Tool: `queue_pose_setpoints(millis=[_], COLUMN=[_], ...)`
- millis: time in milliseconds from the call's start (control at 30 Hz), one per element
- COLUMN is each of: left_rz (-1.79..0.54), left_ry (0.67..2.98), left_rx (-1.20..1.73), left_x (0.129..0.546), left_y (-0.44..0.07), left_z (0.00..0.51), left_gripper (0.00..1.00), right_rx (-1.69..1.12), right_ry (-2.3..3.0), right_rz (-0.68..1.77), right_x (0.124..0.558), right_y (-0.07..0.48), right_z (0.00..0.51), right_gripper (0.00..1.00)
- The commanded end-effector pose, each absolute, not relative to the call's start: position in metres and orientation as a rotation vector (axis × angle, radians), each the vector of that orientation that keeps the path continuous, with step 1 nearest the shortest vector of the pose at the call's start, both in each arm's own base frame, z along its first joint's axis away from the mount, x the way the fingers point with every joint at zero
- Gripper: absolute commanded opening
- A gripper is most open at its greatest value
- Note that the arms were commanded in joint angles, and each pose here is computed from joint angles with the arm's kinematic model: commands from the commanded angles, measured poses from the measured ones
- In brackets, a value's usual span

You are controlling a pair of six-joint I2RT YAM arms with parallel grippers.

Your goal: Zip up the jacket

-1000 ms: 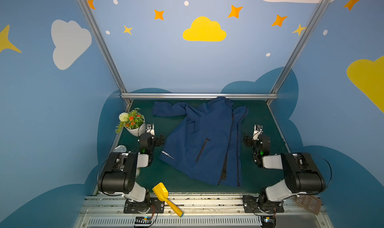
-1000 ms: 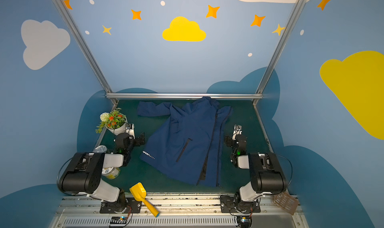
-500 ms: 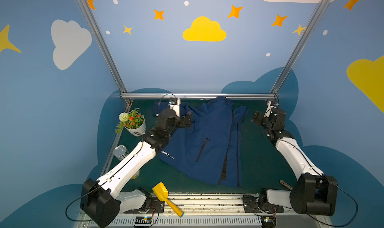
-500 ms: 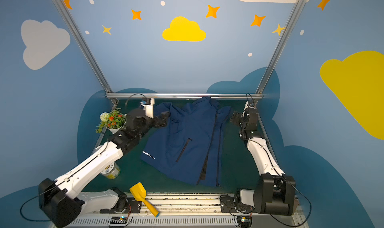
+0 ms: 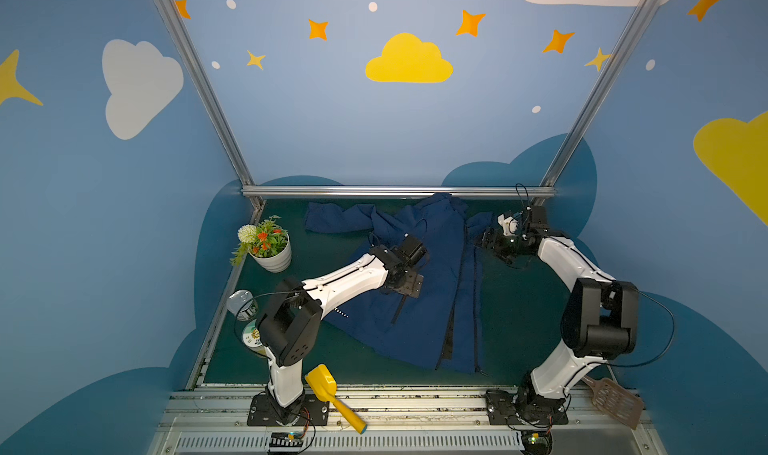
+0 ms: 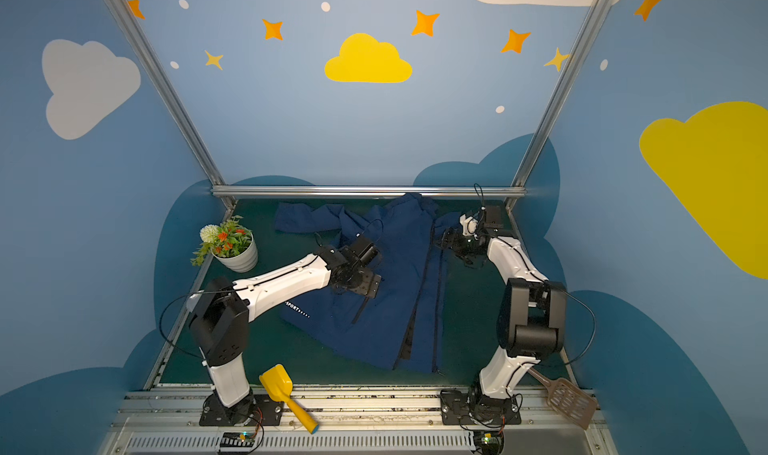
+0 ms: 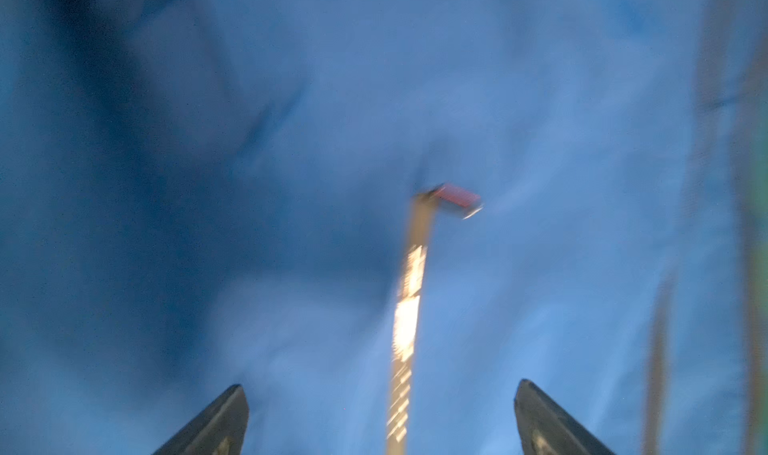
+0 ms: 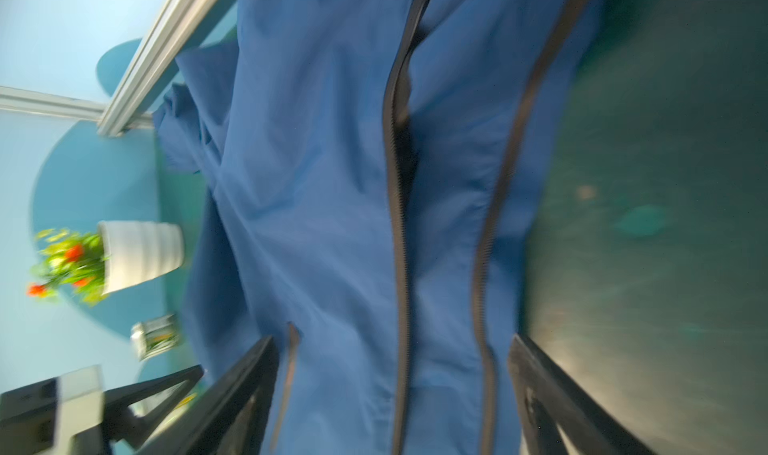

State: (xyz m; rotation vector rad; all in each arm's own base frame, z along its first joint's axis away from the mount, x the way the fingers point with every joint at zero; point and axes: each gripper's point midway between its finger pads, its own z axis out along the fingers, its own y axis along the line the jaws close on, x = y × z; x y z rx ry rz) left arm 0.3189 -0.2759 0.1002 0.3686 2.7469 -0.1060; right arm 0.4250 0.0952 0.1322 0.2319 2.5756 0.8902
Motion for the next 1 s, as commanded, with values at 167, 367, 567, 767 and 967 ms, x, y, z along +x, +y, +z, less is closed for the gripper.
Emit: queue_pose_setpoints(millis=[167,367,567,767,967], left_rz=[-0.155,-0.263,-0.293,-0.397,-0.309], left_ry=[2.781,2.771,2.744,2.746,2.699], left_rx=[0.313,0.272,0.31,0.301,0.297], left_x=[0.343,0.37,0.392,0.396,0.406], left_y=[-0.284,-0.288,-0.294,-0.309,-0.299], left_z=[0.083,0.067,0.063,0.058,0.08], left_gripper=[0.97,0.87,0.55,0.37,0.03], right_rx=[0.2,0.193,0.186,0.209,0.228], right_ry=[2.584,2.581,2.575,2.568,2.546], right_rz=[1.081,1.105,1.109,1.101,1.087], right_x=[0.433,0.432,0.425,0.422,0.42], right_y=[0.128,0.128,0.121,0.11,0.099], right_z=[0.124,0.127,0.133,0.137,0.144], right_gripper=[0.81,0.78,0.76,0.76,0.76])
